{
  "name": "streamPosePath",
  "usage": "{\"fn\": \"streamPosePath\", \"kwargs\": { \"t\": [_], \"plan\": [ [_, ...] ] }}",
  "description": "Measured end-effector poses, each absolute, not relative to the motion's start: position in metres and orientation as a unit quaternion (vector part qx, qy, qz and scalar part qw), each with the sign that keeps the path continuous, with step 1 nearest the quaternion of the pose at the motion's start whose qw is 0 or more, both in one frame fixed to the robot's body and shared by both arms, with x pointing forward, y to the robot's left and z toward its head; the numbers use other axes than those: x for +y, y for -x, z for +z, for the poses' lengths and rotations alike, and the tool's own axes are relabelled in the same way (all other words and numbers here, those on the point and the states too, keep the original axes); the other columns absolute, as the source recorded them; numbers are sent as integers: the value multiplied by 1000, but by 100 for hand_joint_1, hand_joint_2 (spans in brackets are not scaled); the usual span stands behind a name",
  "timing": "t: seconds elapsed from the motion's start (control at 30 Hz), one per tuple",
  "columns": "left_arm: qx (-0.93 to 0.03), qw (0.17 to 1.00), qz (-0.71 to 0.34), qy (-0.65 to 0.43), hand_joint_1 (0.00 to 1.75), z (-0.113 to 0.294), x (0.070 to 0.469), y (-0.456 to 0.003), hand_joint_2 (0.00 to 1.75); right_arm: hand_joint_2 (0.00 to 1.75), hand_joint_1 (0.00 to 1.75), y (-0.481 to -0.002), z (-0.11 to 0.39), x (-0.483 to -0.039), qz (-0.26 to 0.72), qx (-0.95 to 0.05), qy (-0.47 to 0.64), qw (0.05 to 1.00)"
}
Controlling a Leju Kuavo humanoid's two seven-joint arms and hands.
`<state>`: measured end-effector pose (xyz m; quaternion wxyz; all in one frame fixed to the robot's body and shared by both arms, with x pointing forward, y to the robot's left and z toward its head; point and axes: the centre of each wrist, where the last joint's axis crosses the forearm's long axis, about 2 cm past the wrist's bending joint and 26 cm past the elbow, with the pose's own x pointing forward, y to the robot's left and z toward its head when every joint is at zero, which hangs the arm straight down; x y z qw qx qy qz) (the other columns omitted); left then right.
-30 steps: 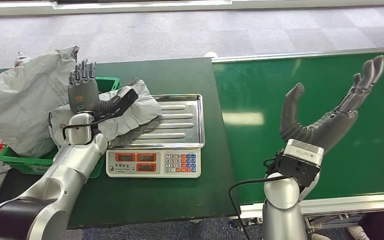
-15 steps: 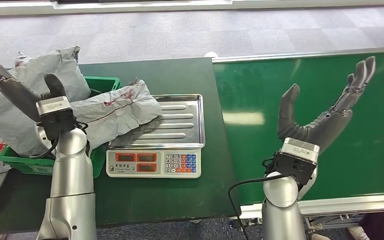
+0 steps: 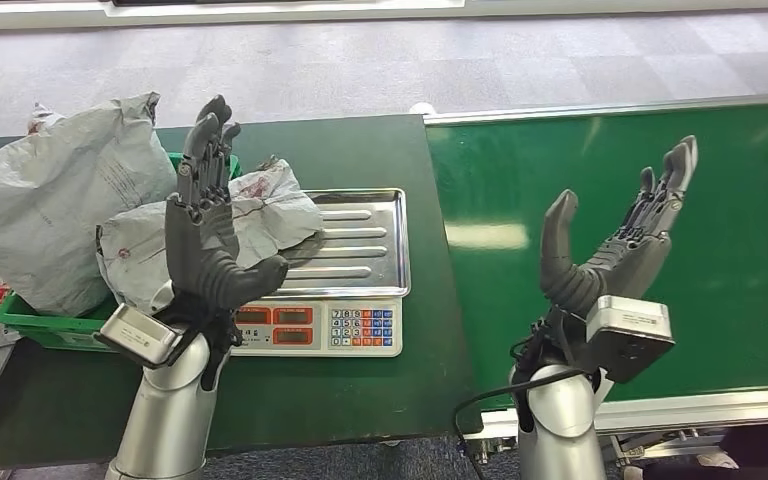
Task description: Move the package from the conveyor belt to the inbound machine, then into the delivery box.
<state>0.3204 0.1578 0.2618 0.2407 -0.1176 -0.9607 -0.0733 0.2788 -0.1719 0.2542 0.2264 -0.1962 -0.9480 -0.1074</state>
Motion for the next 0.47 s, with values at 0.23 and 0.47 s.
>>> {"fn": "streamPosePath", "kwargs": {
  "t": [0.23, 0.47],
  "plan": [
    [-945, 246, -67, 207, 0, 247, 138, -296, 175, 175, 0, -257, 246, -168, -71, -956, 150, 241],
    [-942, 248, -63, 219, 0, 245, 134, -290, 175, 175, 0, -250, 243, -169, -68, -957, 144, 242]
  ]
}}
